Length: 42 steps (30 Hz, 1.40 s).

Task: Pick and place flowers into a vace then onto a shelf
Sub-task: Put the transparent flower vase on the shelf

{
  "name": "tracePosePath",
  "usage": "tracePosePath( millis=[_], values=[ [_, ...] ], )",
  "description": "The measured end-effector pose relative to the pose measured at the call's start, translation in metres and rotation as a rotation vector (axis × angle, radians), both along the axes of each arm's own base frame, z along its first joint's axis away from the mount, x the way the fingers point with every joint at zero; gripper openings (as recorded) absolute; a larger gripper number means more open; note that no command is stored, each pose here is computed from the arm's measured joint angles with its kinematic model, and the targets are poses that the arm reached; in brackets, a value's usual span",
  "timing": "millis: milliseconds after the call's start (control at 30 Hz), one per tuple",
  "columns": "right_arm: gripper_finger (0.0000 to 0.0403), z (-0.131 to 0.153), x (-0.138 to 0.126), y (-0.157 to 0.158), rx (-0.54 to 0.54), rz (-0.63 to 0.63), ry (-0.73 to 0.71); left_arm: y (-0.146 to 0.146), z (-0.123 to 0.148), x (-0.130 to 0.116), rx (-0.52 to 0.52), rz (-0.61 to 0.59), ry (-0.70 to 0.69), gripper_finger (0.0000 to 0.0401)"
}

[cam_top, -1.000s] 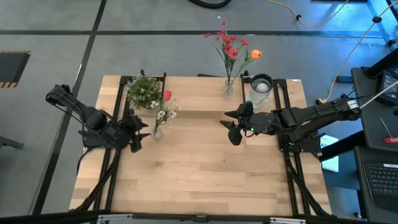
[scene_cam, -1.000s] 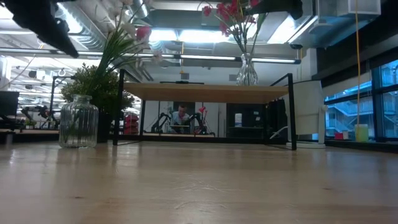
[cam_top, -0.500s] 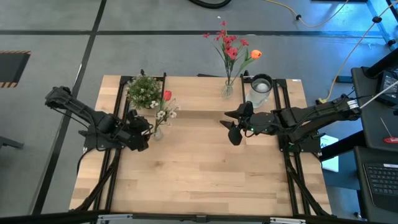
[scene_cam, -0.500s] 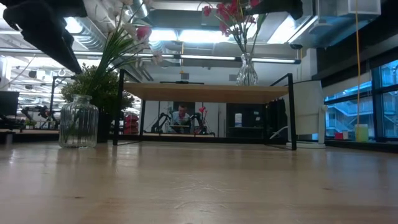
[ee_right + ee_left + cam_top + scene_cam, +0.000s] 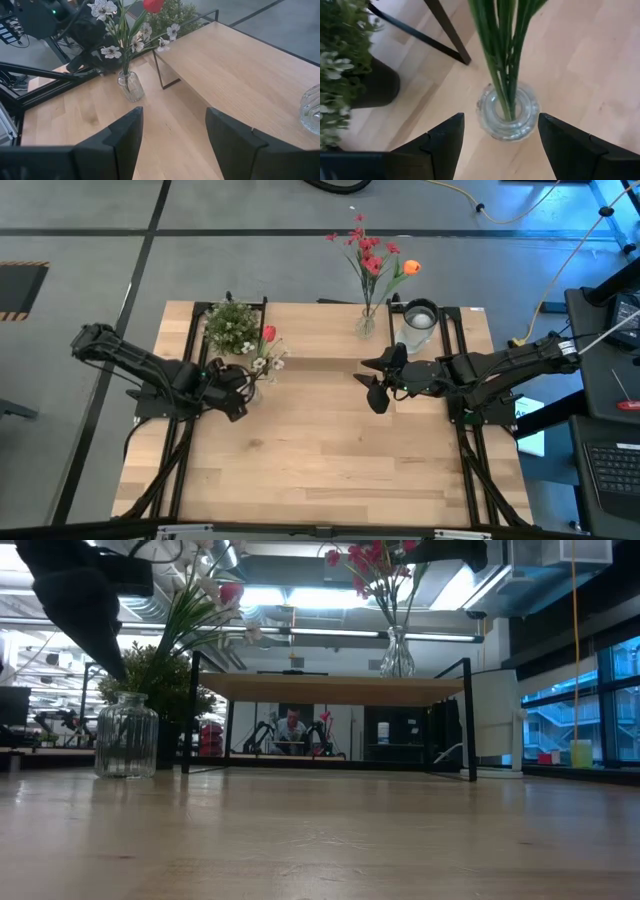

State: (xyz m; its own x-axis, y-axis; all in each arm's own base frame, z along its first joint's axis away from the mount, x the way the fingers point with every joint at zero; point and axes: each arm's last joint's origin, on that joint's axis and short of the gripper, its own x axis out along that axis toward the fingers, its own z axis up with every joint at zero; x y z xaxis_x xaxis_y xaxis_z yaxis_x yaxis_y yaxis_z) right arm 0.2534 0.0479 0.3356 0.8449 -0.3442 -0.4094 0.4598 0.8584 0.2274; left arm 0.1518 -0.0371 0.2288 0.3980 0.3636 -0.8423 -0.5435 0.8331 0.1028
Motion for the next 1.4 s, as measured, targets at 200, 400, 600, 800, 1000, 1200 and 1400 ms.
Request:
tracePosePath(
  millis=[200, 400, 600, 800, 1000, 1200, 1400],
  values=[
    [0.0217, 0.000, 0.000, 0.000, -0.001, 0.000, 0.001, 0.003, -0.002, 0.006, -0.058, 0.020, -0.001, 0.0247],
    [0.0217, 0.000, 0.000, 0.000, -0.002, 0.001, 0.001, 0.009, 0.000, 0.011, -0.088, 0.050, -0.043, 0.0247],
    [0.0217, 0.000, 0.000, 0.000, 0.000, 0.000, 0.000, 0.015, -0.004, 0.017, -0.114, 0.133, -0.038, 0.0247],
    [0.0217, 0.000, 0.000, 0.001, 0.012, 0.020, 0.002, 0.019, -0.012, 0.023, -0.106, 0.170, 0.005, 0.0247],
    [0.0217, 0.000, 0.000, 0.001, 0.015, 0.021, 0.001, 0.020, -0.021, 0.030, -0.135, 0.181, 0.060, 0.0247],
    [0.0217, 0.000, 0.000, 0.001, 0.016, 0.020, 0.000, 0.020, -0.025, 0.034, -0.153, 0.192, 0.076, 0.0233],
    [0.0217, 0.000, 0.000, 0.001, 0.016, 0.021, 0.000, 0.021, -0.023, 0.034, -0.140, 0.194, 0.058, 0.0195]
  ],
)
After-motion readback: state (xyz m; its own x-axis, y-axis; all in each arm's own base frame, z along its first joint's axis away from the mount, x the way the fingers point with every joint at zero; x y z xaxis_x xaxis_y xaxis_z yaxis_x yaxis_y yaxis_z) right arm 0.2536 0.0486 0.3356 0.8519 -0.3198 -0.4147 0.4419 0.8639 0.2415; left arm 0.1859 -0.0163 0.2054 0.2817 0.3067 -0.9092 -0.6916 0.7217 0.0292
